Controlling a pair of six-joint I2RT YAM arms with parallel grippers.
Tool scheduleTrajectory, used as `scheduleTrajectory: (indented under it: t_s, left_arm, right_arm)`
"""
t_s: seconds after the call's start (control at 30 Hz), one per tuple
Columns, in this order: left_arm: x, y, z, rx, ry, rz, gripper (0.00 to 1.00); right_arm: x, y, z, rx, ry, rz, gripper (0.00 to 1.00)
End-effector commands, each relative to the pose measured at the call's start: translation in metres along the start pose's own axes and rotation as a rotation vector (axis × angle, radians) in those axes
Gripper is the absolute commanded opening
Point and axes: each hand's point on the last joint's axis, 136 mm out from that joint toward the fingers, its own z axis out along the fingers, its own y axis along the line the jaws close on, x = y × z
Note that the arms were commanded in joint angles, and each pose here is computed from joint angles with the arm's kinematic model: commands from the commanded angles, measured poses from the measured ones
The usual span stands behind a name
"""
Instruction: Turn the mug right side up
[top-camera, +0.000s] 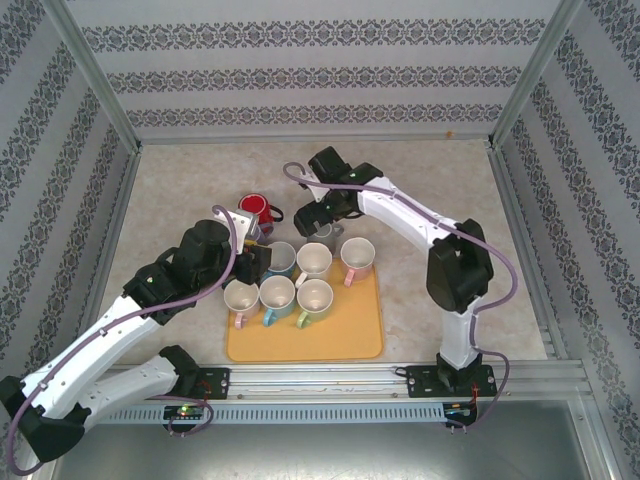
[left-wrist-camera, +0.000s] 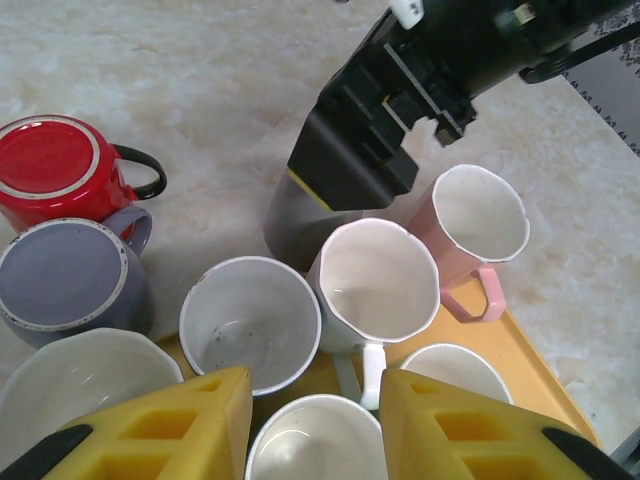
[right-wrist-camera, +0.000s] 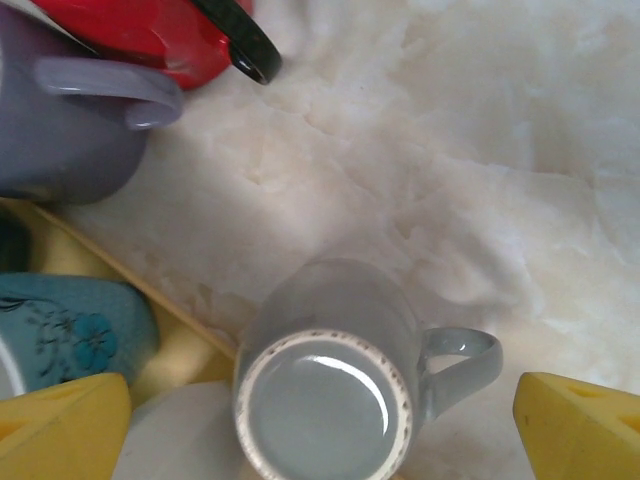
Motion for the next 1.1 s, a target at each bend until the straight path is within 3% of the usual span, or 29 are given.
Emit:
scheduleTrajectory:
  t_s: [0.0,0.37,0.67,0.9,1.07]
  left_arm:
    - [-0.003,0.001,0.000,0.009,-0.017,0.017,0.40]
    - [-0.004,0.002,0.001,0.025,-0.017,-0.011,0.41]
    - [-0.003,0.003,0.004,0.029,-0.008,-0.027,0.41]
    - [-0.003,0.005,0.006,0.029,-0.006,-0.032,0.42]
    - [-0.002,0.004,0.009,0.041,0.005,-0.042,0.42]
  right_arm:
    - [0.005,-0.008,0.007,0.045,0.058,-0.027,0.98]
    - [0.014,-0.042,0.036,0.101,0.121,0.036,0.94]
    - [0.006,-0.091,0.027,0.131,0.017,0.235,0.92]
    - [0.010,-0.068,0.019,0.028,0.035,0.154,0.98]
    - [0.019,-0.065,0.020,0.078,0.078,0.083,0.98]
